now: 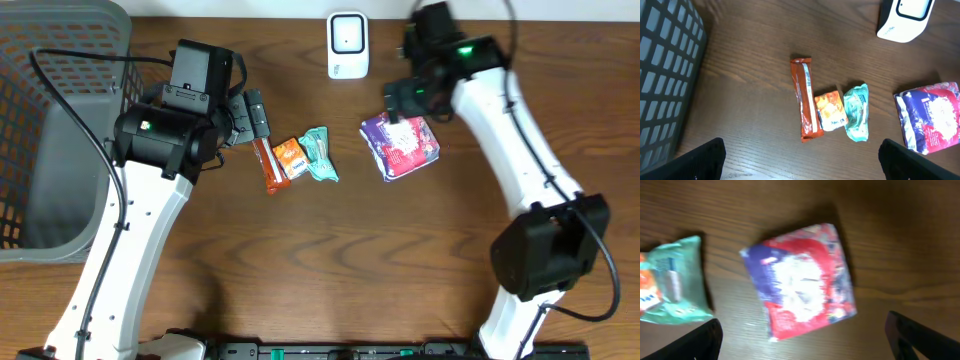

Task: Scan the item barcode
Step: 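Hold the purple pack's barcode up to the white scanner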

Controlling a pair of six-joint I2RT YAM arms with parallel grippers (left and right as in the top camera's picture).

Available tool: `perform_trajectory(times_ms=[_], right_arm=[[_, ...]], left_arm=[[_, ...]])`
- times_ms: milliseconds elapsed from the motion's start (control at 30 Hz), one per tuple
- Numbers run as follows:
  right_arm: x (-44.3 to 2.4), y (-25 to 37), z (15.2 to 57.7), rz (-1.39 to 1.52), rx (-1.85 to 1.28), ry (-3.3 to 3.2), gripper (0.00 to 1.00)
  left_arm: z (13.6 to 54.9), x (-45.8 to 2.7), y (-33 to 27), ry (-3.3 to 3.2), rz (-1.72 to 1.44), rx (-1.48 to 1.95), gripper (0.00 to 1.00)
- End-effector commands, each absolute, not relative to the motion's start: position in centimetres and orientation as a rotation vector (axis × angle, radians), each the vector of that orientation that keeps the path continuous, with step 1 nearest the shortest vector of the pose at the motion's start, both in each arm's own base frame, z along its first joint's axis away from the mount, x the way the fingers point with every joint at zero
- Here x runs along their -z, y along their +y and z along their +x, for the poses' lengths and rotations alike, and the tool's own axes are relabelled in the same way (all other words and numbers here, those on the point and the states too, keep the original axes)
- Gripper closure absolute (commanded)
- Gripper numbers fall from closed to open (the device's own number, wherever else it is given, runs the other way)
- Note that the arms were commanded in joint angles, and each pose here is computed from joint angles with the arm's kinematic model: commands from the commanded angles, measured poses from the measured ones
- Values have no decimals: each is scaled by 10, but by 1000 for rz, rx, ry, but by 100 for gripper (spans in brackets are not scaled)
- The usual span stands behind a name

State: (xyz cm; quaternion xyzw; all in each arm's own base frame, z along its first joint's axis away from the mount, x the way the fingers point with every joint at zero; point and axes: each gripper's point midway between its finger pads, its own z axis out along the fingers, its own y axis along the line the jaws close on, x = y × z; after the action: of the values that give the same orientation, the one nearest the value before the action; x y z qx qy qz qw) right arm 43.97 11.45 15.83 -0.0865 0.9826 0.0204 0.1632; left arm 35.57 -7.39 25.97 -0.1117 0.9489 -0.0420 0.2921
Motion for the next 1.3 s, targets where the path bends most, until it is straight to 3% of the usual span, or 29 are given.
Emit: perform_trajectory(times_ms=[0,267,333,400,433,467,533,600,733,1033,1267], right_arm=[[-132,102,433,-431,-295,2832,1],[-73,105,428,-479,-747,2751,2],[-54,111,423,-476,-813,2749,6],[-36,117,417,-481,-846,2772,26],[-26,119,414,-483,-855,2793,47],[-19,121,411,-465,-861,2819,55],[-13,124,409,-420,-874,2850,60],[-15,126,411,-395,-874,2850,77],[-46,128,429,-278,-865,2805,99],[-179,153,503,-149,-1001,2349,99],[-194,174,557,-46,-811,2157,99]], left_arm=[[357,-265,-71,2513,-299,103,2],[357,-265,-71,2513,-299,103,2],[357,-265,-71,2513,-299,103,2],[357,-265,-71,2513,-299,103,2],[357,-265,-71,2513,-299,103,2],[357,-265,-71,2513,-299,103,2],[357,-265,-71,2513,-299,103,2],[357,-265,-71,2513,-299,103,2],[357,-265,-71,2513,-299,103,2],[357,-265,-71,2513,-299,103,2],[357,-265,-71,2513,-299,103,2]])
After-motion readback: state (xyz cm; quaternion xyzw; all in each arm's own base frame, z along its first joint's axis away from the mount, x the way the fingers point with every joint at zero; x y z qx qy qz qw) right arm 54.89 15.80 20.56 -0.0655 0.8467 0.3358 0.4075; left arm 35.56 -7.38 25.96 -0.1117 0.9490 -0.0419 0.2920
